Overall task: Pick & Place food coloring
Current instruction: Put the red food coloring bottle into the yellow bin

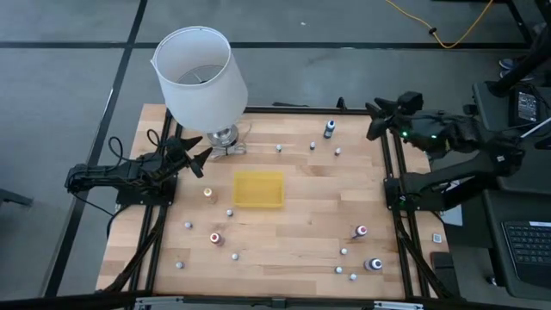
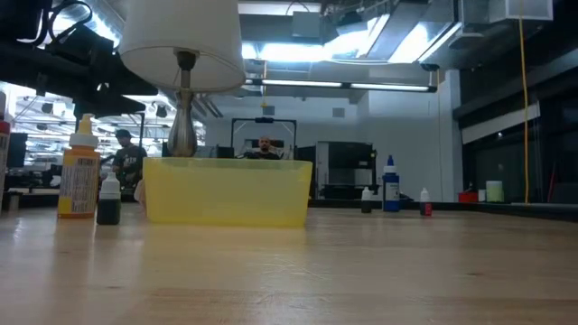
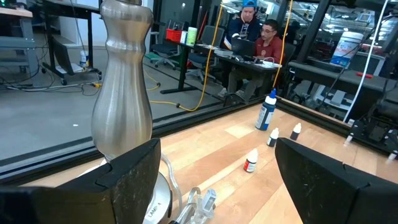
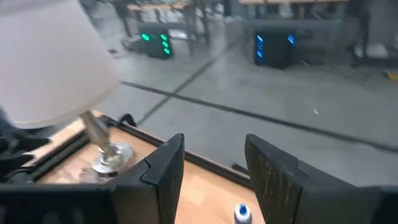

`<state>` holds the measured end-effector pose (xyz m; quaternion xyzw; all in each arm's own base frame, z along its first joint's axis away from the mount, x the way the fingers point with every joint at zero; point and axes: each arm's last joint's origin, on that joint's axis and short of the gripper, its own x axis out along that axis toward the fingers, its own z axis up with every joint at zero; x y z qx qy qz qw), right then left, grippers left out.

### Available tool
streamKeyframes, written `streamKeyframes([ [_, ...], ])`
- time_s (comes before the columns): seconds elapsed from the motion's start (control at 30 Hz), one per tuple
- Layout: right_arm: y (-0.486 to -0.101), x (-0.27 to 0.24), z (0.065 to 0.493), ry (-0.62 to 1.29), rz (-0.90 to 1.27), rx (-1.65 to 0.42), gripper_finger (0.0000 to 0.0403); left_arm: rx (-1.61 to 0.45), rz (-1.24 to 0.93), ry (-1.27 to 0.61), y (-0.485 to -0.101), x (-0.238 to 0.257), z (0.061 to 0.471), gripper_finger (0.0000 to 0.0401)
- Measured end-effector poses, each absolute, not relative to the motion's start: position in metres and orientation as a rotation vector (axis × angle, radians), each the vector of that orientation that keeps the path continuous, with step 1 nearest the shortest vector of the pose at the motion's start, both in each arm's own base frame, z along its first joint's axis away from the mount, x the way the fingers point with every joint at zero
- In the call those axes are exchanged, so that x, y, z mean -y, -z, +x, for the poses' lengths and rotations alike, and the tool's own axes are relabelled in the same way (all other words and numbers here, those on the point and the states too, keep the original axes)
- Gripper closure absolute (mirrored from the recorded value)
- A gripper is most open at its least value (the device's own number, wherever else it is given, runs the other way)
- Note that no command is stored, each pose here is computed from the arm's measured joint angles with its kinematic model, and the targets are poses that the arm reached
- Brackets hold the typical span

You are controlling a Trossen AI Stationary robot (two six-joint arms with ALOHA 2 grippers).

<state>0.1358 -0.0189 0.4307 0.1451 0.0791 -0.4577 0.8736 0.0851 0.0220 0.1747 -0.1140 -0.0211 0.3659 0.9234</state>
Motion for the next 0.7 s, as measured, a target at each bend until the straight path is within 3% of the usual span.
streamKeyframes([
  [0.7,-0.382,0.075,0.19,1.151,0.536,-0.49,0.0232,0.043,-0.234,-0.751,-0.175,-0.022,0.085,0.0089],
])
